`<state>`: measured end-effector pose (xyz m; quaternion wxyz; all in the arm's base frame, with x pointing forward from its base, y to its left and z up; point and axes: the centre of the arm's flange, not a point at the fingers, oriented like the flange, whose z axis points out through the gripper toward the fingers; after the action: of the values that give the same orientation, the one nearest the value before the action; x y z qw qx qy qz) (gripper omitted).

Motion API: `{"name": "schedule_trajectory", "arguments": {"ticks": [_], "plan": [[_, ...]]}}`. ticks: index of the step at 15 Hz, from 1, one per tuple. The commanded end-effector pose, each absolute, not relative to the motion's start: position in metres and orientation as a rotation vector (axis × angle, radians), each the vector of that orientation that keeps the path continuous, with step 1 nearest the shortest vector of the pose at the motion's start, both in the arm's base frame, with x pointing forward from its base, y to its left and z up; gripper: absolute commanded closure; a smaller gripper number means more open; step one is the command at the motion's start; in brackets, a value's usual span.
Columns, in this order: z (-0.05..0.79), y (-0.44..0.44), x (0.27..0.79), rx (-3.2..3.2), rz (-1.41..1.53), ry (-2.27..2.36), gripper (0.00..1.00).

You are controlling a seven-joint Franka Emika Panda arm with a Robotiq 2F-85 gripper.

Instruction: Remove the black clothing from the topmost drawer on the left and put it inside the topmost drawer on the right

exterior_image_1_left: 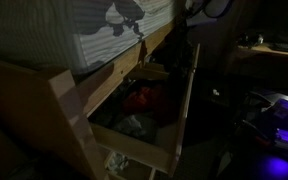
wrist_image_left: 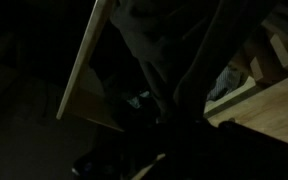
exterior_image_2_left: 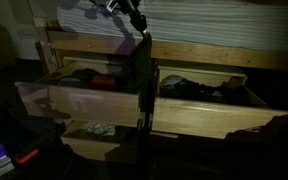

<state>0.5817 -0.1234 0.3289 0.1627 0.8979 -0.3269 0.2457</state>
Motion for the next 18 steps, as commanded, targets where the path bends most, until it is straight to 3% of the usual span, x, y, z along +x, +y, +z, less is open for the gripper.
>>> {"name": "schedule_trajectory", "arguments": {"ticks": [1, 14, 18], "plan": [[0.375, -0.124, 0.544, 2.434, 0.794, -1.088, 0.99], [0.467, -0.205, 0.494, 2.399, 1.0, -1.413, 0.99], [0.498, -0.256, 0.494, 2.366, 1.202, -1.452, 0.99]]}}
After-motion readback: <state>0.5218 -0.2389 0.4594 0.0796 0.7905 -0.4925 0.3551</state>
